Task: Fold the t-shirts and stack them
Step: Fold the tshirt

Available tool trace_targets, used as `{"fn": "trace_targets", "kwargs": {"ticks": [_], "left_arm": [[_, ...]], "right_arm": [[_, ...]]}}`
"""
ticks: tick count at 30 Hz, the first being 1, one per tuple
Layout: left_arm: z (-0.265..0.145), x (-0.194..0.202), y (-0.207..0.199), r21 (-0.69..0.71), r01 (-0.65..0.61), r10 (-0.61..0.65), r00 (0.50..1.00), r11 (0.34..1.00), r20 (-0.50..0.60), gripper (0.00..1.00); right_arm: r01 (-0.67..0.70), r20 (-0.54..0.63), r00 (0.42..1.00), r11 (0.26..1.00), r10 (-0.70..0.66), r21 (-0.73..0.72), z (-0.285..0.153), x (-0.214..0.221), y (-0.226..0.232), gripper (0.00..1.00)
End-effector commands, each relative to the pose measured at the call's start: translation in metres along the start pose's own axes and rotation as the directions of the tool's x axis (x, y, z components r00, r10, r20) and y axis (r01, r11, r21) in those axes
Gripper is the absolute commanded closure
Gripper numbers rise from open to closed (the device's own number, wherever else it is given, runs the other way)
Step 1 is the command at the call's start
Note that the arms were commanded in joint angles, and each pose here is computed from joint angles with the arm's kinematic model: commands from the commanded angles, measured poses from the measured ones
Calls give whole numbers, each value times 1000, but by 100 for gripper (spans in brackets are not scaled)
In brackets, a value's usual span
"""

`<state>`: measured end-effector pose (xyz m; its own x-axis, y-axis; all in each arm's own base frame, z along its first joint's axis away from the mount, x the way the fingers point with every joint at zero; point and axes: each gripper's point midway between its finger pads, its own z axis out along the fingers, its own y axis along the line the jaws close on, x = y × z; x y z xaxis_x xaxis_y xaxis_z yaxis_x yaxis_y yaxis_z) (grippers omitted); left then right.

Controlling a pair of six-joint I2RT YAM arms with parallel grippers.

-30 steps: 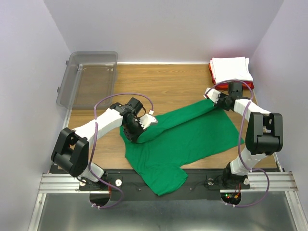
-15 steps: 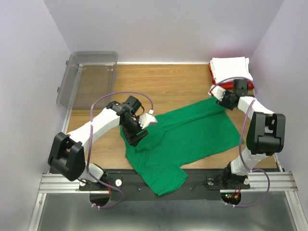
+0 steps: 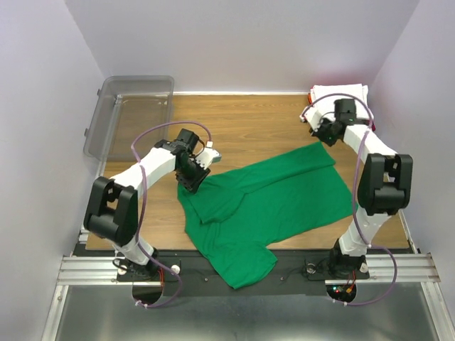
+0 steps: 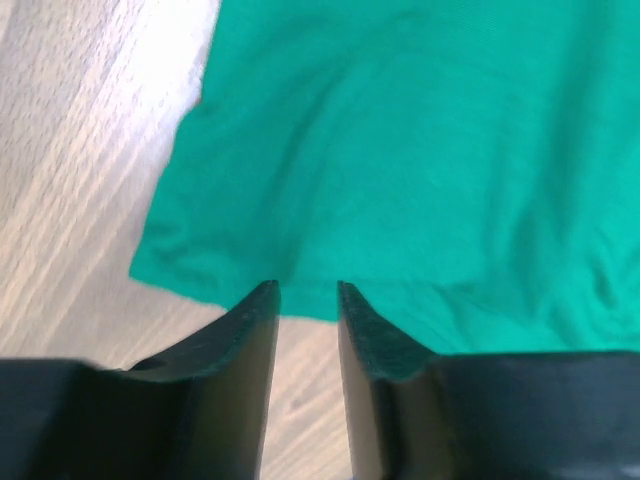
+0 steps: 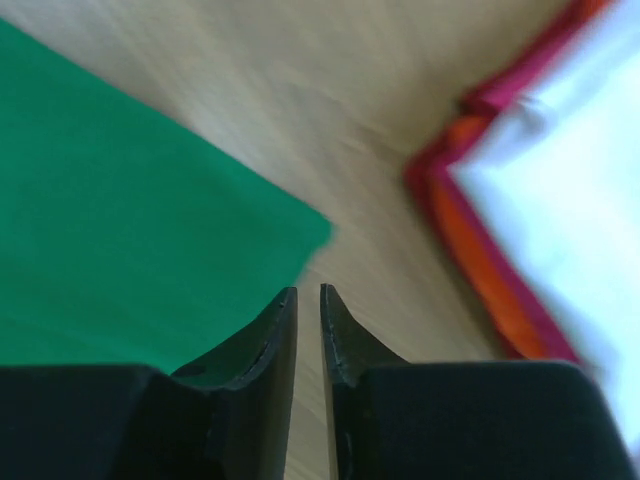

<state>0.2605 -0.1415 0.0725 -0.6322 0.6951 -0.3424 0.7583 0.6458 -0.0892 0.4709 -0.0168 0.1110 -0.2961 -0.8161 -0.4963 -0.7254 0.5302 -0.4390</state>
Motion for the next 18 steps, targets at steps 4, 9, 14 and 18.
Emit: {"fn": "trace_targets", "kwargs": {"ticks": [4, 9, 14, 18], "left_arm": [[26, -5, 25, -77, 58, -60, 998, 995, -35, 74], [49, 0, 62, -127, 120, -132, 987, 985, -90, 83], [54, -18, 109, -201, 116, -138, 985, 973, -104, 86], [57, -64, 149, -249, 101, -117, 992, 963, -51, 86]], "right_arm": [[-130, -93, 989, 980, 117, -148, 42, 19, 48, 85], [-152, -183, 976, 975, 122, -161, 56, 45, 62, 87], [-212, -236, 957, 962, 169, -171, 50, 60, 83, 86], [-295, -252, 934, 945, 254, -142, 38, 59, 91, 85]]}}
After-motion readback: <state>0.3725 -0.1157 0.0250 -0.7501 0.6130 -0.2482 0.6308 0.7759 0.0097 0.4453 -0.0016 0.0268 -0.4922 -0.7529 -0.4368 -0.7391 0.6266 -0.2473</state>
